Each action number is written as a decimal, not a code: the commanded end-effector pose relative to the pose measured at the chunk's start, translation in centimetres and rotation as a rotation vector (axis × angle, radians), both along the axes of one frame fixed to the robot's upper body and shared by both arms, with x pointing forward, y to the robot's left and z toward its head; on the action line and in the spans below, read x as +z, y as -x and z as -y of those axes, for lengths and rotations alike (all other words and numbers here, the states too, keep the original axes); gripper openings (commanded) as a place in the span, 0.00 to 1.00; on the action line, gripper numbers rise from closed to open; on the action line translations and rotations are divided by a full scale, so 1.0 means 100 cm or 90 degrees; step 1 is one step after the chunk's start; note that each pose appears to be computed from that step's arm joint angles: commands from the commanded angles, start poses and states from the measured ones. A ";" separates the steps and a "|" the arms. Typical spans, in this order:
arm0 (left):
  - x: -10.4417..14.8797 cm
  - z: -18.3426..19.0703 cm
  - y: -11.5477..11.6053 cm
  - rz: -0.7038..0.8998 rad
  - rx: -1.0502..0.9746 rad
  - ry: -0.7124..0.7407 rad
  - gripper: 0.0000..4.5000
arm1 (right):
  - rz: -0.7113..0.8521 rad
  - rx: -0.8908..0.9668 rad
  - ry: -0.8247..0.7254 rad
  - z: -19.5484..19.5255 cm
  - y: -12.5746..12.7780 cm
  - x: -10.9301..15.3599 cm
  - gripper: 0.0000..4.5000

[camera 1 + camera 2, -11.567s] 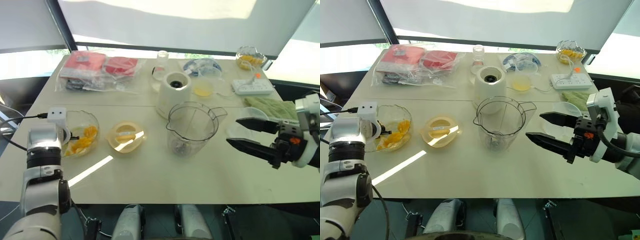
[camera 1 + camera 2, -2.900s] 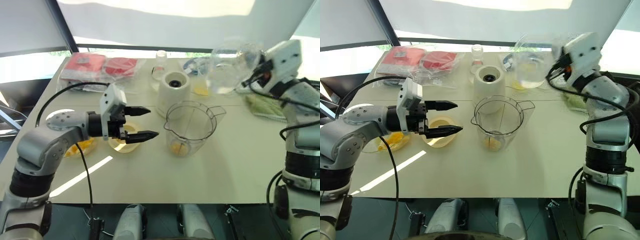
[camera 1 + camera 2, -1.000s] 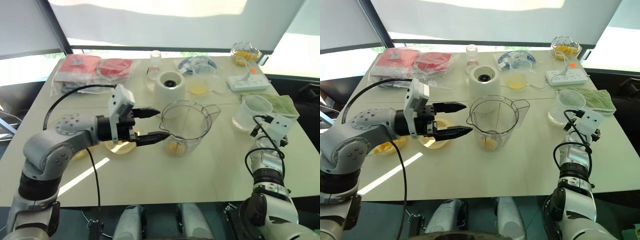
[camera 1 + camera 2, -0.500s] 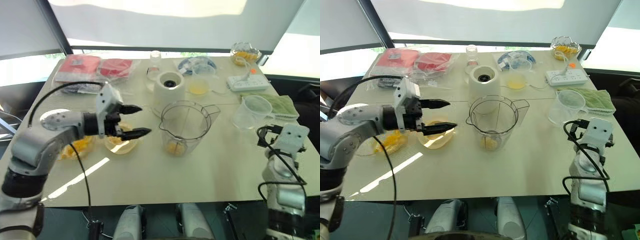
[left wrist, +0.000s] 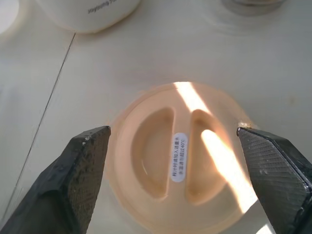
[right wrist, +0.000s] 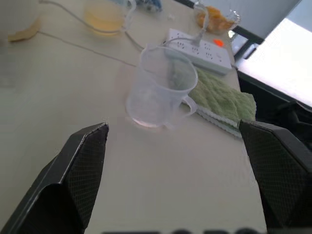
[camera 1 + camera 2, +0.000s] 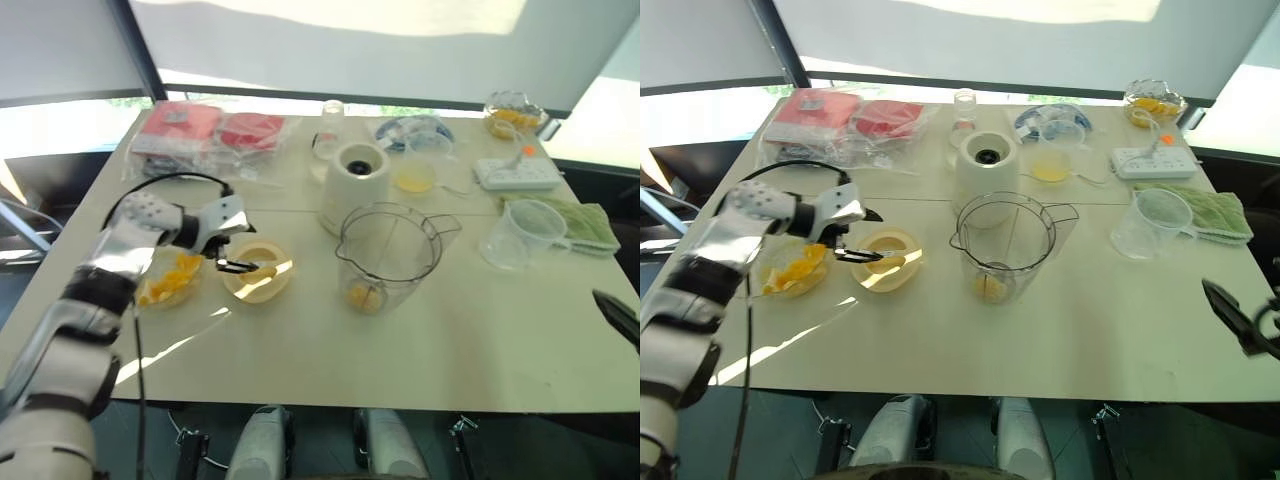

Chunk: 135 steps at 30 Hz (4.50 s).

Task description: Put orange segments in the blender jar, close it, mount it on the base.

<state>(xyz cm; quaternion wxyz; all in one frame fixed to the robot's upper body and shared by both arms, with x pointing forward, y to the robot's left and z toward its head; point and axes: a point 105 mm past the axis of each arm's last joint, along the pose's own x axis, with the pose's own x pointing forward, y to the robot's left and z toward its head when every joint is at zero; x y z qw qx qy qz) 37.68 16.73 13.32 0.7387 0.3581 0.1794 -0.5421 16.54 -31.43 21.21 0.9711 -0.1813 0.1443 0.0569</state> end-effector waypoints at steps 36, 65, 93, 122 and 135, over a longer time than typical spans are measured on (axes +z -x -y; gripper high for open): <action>0.059 0.040 -0.038 0.127 -0.072 -0.008 0.06 | 0.002 0.199 -0.294 -0.100 -0.010 -0.026 1.00; 0.175 0.230 0.042 -0.001 -0.354 -0.117 0.06 | 0.041 0.151 -0.295 -0.092 -0.042 -0.051 1.00; 0.107 0.234 0.060 -0.116 -0.249 -0.204 0.06 | 0.048 0.124 -0.302 -0.087 -0.051 -0.063 1.00; 0.100 0.199 0.032 -0.099 -0.093 -0.188 0.06 | 0.050 0.133 -0.303 -0.090 -0.063 -0.067 1.00; 0.112 0.196 0.054 -0.105 -0.104 -0.167 0.06 | 0.048 0.136 -0.306 -0.091 -0.066 -0.068 1.00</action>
